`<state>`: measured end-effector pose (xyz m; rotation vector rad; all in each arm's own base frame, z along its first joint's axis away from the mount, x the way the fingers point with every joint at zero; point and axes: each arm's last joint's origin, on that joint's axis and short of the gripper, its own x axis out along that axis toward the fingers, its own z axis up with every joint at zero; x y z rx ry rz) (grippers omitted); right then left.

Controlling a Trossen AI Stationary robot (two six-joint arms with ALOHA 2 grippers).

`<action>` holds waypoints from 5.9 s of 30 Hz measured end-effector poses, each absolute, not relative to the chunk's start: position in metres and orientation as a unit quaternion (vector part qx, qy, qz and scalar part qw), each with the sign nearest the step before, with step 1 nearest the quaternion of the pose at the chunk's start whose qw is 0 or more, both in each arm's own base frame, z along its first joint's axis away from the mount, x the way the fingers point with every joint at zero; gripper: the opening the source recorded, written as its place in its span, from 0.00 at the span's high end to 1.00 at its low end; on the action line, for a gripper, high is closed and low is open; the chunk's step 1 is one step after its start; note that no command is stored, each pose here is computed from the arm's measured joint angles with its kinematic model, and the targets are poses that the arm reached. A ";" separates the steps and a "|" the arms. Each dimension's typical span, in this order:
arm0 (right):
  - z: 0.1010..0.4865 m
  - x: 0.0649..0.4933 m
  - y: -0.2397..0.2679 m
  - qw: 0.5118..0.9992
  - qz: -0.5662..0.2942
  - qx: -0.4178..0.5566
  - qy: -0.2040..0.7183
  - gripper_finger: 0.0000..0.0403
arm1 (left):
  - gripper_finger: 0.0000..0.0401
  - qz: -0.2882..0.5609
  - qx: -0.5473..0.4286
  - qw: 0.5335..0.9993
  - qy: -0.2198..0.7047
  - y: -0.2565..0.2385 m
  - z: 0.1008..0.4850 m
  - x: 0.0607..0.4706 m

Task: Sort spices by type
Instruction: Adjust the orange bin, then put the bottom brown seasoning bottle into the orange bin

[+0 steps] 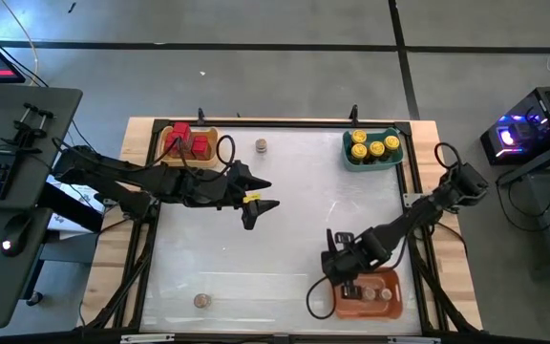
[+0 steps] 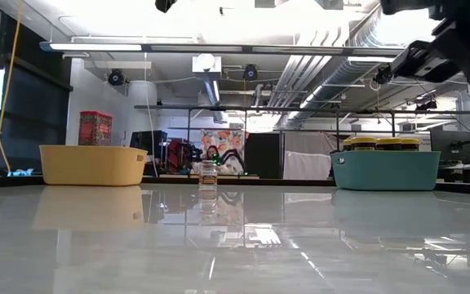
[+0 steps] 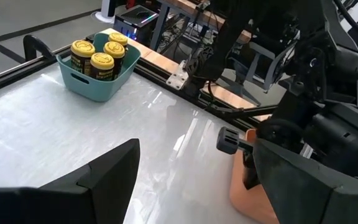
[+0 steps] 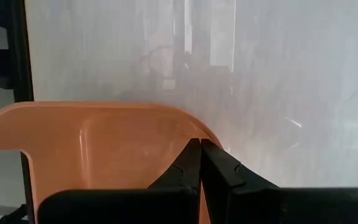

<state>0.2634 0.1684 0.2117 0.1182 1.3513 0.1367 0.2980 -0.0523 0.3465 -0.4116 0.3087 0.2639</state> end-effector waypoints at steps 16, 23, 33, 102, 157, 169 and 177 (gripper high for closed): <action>0.299 0.240 0.171 0.792 0.143 0.064 0.590 1.00 | 0.25 0.097 -0.201 0.963 0.149 -0.050 0.356 0.290; 0.330 0.262 0.128 0.882 0.016 0.021 0.470 1.00 | 0.25 0.124 -0.224 0.957 0.134 -0.035 0.369 0.272; 0.324 0.294 0.058 0.882 -0.085 0.002 0.464 0.91 | 0.25 0.038 -0.298 0.828 0.473 -0.100 0.317 0.231; 0.318 0.289 -0.001 0.838 -0.172 0.064 0.513 0.38 | 1.00 -0.004 -0.153 0.789 0.596 -0.162 0.180 0.282; 0.318 0.278 -0.008 0.813 -0.232 0.051 0.532 0.38 | 1.00 -0.063 -0.116 0.852 0.506 -0.070 0.179 0.365; 0.320 0.278 -0.020 0.811 -0.262 0.055 0.520 0.38 | 1.00 -0.136 -0.056 0.855 0.498 -0.141 0.166 0.355; 0.320 0.278 -0.020 0.812 -0.261 0.055 0.519 0.38 | 1.00 -0.106 -0.076 0.874 0.469 -0.137 0.141 0.374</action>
